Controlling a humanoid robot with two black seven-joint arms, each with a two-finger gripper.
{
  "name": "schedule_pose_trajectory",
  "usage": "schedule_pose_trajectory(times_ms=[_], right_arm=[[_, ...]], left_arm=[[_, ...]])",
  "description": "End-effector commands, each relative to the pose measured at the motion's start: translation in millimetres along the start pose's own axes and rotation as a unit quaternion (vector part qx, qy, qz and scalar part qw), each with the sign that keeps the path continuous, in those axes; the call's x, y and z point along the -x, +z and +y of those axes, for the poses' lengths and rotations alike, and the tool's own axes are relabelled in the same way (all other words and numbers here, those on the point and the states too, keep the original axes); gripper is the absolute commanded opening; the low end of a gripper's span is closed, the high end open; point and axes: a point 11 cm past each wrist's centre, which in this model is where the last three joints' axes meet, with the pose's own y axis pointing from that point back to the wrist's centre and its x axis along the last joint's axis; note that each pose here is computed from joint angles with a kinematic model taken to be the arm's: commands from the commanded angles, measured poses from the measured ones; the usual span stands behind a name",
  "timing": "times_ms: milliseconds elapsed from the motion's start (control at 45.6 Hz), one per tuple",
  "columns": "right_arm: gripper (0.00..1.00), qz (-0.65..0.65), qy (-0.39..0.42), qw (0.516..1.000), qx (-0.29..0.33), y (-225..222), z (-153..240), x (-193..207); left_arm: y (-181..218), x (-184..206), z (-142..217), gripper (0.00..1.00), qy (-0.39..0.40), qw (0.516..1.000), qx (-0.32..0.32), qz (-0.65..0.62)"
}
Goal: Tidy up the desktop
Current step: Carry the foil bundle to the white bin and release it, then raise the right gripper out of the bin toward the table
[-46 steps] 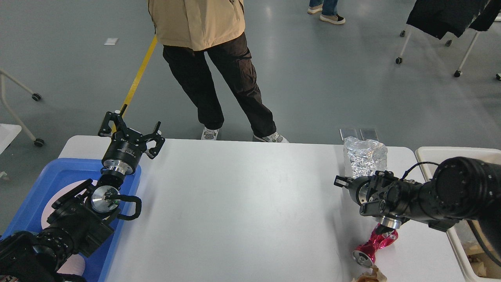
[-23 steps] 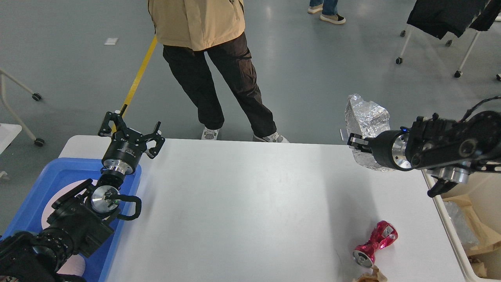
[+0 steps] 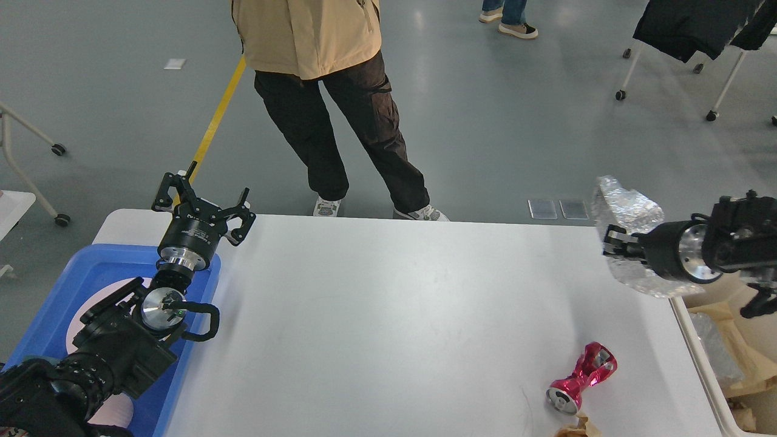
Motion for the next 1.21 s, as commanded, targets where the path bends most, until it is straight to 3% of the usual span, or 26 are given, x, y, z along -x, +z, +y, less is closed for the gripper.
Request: schedule_pose_trajectory(times_ms=[0,88,307,570,899,921,943,964,986,1008,1030,1184], right_arm=[[0.00,0.018,0.063,0.993,0.101,97,-28,-7],[0.00,0.040,0.096,0.982,0.155,150,-37,-3],[0.00,0.047,0.195,0.951,0.237,230,-37,2],[0.00,0.004,0.247,0.941,0.232,232,-76,54],[0.00,-0.012,0.248,0.939,0.238,226,-82,60],[0.02,-0.012,0.247,0.939,0.239,227,-82,62],[0.27,-0.012,0.244,0.940,0.239,227,-82,63],[0.77,-0.013,0.243,0.940,0.239,228,-82,64],[1.00,-0.012,0.241,0.941,0.239,228,-82,65],[0.96,-0.013,0.240,0.941,0.240,228,-82,66],[1.00,-0.013,0.239,0.941,0.240,229,-82,67],[1.00,-0.014,0.235,0.943,0.236,224,-87,74]], left_arm=[[-1,0,0,0.99,0.000,1.000,0.000,0.000],[1,-1,0,0.99,0.001,1.000,0.001,-0.001],[1,-1,0,0.99,0.000,1.000,0.001,-0.001],[0,0,0,0.99,0.001,1.000,0.000,0.000],[0,0,0,0.99,0.001,1.000,0.000,0.000],[0,0,0,0.99,0.001,1.000,0.000,0.000],[0,0,0,0.99,0.000,1.000,0.000,0.000],[0,0,0,0.99,0.001,1.000,0.000,0.000],[0,0,0,0.99,0.001,1.000,0.000,0.000],[0,0,0,0.99,0.001,1.000,0.000,0.000],[0,0,0,0.99,0.001,1.000,0.000,0.000],[0,0,0,0.99,0.001,1.000,0.000,0.000]])
